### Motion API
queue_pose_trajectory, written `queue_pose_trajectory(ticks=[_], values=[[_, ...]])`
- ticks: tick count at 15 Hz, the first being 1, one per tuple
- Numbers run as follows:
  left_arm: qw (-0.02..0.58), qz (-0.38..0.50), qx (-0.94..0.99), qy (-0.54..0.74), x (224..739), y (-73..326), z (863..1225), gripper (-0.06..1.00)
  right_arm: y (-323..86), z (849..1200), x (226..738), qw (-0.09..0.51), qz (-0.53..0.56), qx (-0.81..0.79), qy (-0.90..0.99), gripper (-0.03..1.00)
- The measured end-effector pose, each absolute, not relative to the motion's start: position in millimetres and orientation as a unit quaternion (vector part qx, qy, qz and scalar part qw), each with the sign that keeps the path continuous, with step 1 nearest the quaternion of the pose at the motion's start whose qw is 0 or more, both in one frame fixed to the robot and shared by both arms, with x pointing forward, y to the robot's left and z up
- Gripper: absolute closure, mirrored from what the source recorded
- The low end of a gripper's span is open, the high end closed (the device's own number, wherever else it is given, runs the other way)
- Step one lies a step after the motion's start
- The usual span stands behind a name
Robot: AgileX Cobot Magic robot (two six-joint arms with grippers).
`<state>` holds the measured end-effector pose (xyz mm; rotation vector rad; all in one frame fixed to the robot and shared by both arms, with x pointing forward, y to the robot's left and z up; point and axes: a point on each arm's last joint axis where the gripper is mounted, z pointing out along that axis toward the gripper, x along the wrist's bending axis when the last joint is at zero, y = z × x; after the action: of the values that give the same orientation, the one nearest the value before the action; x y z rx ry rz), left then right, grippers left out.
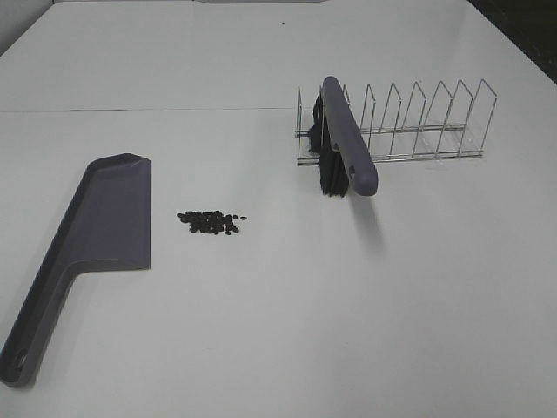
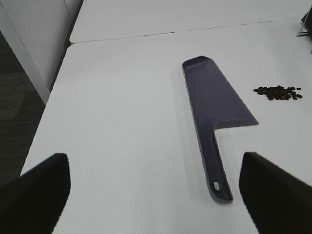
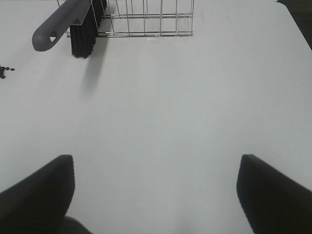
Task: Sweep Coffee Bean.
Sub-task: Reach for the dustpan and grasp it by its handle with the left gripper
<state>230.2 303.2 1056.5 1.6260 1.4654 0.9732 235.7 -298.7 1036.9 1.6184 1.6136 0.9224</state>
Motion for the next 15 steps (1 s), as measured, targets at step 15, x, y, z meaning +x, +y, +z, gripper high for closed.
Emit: queue_pose_trajectory(ticks=[15], values=[[0.271, 0.241, 0.651, 0.667, 324.8, 297.5, 1054.3, 0.08, -298.7, 1036.9, 235.7, 0.332, 0.353, 0.619, 0.618, 0.20]])
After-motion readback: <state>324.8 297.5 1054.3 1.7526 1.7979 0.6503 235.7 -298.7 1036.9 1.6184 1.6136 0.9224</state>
